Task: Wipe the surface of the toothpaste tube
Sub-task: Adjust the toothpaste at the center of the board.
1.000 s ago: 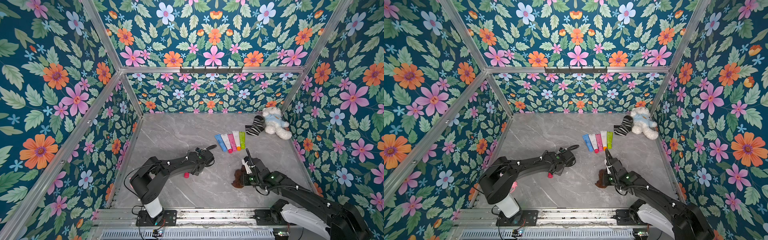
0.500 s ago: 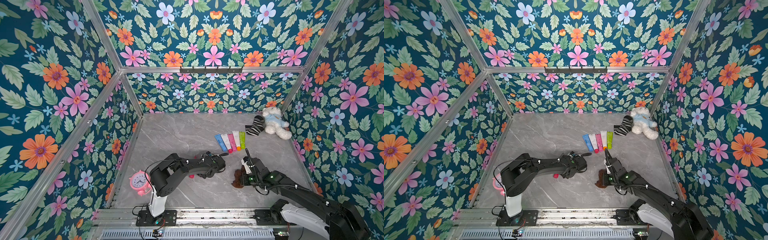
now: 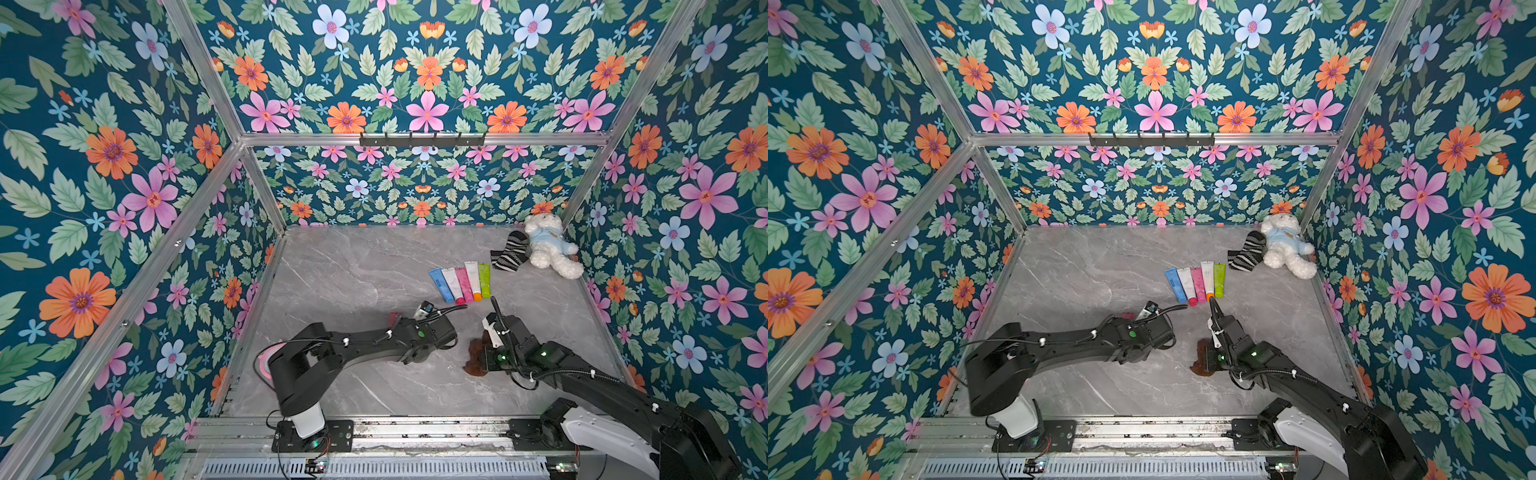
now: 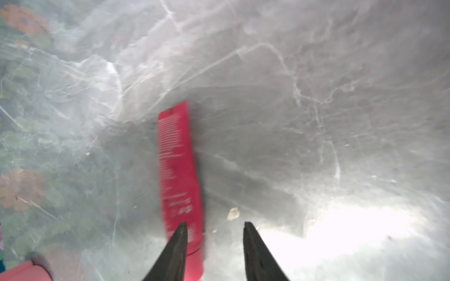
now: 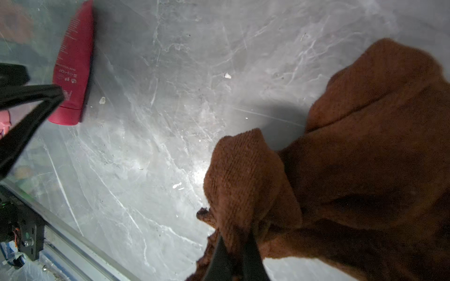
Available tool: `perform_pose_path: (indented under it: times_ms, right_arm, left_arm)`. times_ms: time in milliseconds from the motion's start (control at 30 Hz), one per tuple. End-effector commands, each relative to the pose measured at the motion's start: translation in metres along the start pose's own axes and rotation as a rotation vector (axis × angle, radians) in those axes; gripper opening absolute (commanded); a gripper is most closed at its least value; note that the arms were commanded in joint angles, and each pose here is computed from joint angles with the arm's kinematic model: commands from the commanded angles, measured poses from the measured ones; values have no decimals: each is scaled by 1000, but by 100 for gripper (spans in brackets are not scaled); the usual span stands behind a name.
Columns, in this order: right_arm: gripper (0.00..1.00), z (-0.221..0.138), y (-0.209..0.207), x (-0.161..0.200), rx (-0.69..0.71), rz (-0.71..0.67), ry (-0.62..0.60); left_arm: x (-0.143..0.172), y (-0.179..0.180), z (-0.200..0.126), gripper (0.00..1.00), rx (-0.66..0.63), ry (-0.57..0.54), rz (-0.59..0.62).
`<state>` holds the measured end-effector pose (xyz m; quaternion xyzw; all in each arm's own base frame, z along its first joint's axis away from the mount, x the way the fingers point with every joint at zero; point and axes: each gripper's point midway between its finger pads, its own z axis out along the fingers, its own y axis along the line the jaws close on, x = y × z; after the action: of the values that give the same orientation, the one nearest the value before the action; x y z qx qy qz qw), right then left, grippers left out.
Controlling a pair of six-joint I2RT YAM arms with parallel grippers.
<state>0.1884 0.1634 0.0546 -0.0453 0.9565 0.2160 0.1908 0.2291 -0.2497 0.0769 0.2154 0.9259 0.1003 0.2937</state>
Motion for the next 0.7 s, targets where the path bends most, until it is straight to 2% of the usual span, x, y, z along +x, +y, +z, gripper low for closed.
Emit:
perform_pose_path:
  times_ms: [0, 133, 233, 433, 667]
  right_arm:
    - [0, -1, 2, 0, -7, -5, -2]
    - [0, 0, 2, 0, -10, -8, 2]
    - [0, 0, 2, 0, -12, -8, 2]
    - [0, 1, 2, 0, -10, -8, 5]
    - [0, 1, 2, 0, -9, -7, 4]
  left_arm:
    - [0, 11, -13, 52, 87, -54, -115]
    - [14, 25, -13, 73, 219, -106, -203]
    - [28, 28, -4, 77, 300, -100, -259]
    - [44, 22, 12, 76, 341, -74, -279]
    - [52, 25, 31, 57, 271, -20, -263]
